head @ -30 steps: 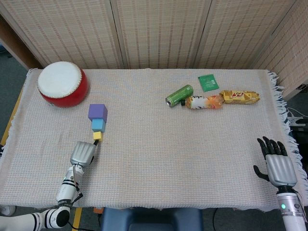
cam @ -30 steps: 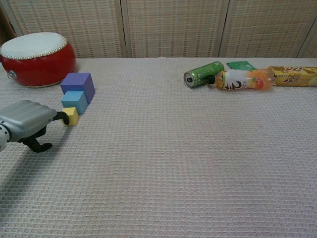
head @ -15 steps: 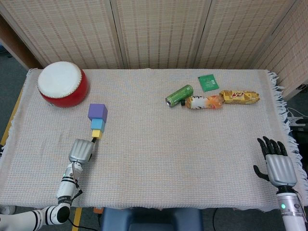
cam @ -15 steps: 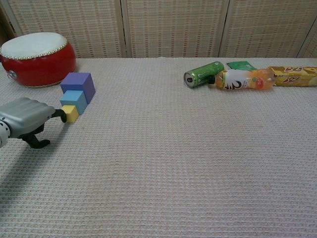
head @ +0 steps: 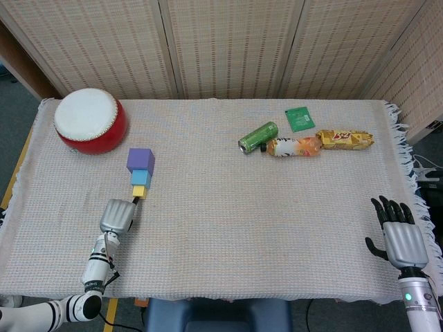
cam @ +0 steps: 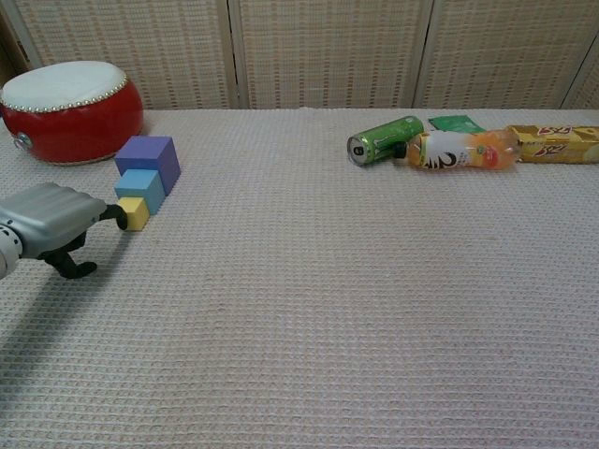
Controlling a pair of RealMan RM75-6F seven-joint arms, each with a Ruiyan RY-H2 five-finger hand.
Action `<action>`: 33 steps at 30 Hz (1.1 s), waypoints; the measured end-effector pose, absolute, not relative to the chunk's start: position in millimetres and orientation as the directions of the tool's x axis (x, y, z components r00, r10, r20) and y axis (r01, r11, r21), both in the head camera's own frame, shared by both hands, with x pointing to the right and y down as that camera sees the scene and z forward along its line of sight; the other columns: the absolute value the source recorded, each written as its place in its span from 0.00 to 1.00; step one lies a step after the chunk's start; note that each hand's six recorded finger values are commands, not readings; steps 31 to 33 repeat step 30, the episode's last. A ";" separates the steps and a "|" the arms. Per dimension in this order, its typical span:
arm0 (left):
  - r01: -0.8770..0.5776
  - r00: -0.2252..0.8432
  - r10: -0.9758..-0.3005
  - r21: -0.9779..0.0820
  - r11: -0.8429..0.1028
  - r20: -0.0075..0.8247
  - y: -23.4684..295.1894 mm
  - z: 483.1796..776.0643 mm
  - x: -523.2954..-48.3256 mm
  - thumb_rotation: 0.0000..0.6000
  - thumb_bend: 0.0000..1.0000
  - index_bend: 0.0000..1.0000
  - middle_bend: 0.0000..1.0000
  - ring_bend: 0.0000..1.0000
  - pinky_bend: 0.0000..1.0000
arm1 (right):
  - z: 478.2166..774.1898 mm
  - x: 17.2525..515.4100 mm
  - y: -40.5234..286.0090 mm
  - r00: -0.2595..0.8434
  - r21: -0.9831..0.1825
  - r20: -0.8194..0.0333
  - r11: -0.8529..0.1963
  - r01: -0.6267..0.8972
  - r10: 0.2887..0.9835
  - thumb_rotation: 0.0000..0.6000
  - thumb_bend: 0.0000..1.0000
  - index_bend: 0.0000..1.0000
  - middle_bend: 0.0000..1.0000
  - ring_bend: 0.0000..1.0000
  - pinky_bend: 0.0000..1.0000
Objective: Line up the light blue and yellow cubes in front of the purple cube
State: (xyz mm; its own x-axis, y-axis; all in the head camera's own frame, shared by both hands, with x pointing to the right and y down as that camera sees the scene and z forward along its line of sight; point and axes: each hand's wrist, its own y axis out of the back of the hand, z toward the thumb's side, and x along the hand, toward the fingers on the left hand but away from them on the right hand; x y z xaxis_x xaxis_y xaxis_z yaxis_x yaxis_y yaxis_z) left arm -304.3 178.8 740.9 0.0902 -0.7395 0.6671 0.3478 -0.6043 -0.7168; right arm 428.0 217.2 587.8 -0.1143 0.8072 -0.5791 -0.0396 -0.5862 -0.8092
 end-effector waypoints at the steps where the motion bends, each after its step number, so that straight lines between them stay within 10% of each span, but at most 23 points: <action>1: 0.346 0.095 -0.740 -0.719 -0.603 0.666 179.8 739.6 -303.4 1.00 0.36 0.23 1.00 1.00 1.00 | 587.6 427.8 217.2 -0.114 -0.810 -0.579 -0.586 -0.040 0.808 0.87 0.10 0.00 0.00 0.00 0.00; 13: 0.284 0.154 -0.773 -0.777 -0.562 0.616 207.6 703.0 -301.1 1.00 0.36 0.18 0.94 0.97 1.00 | 580.3 419.2 222.1 -0.073 -0.820 -0.566 -0.570 -0.047 0.821 0.87 0.10 0.00 0.00 0.00 0.00; 15: 0.268 0.150 -0.790 -0.794 -0.546 0.595 214.2 691.5 -309.6 1.00 0.36 0.11 0.69 0.76 0.91 | 577.1 418.2 223.2 -0.064 -0.825 -0.560 -0.563 -0.043 0.826 0.87 0.10 0.00 0.00 0.00 0.00; 17: 0.246 0.131 -0.811 -0.811 -0.530 0.570 224.7 674.9 -328.5 1.00 0.35 0.03 0.31 0.36 0.59 | 574.8 419.7 224.8 -0.065 -0.827 -0.558 -0.561 -0.034 0.827 0.87 0.10 0.00 0.00 0.00 0.00; 20: 0.200 0.080 -0.838 -0.833 -0.516 0.539 243.6 650.6 -363.6 1.00 0.35 0.00 0.07 0.06 0.28 | 573.1 421.1 227.8 -0.068 -0.826 -0.560 -0.563 -0.030 0.825 0.87 0.10 0.00 0.00 0.00 0.00; 33: 0.080 0.048 -0.910 -0.909 -0.408 0.413 286.6 573.8 -428.2 1.00 0.35 0.00 0.04 0.01 0.22 | 555.0 415.5 244.8 -0.039 -0.847 -0.530 -0.531 -0.008 0.847 0.87 0.10 0.00 0.00 0.00 0.00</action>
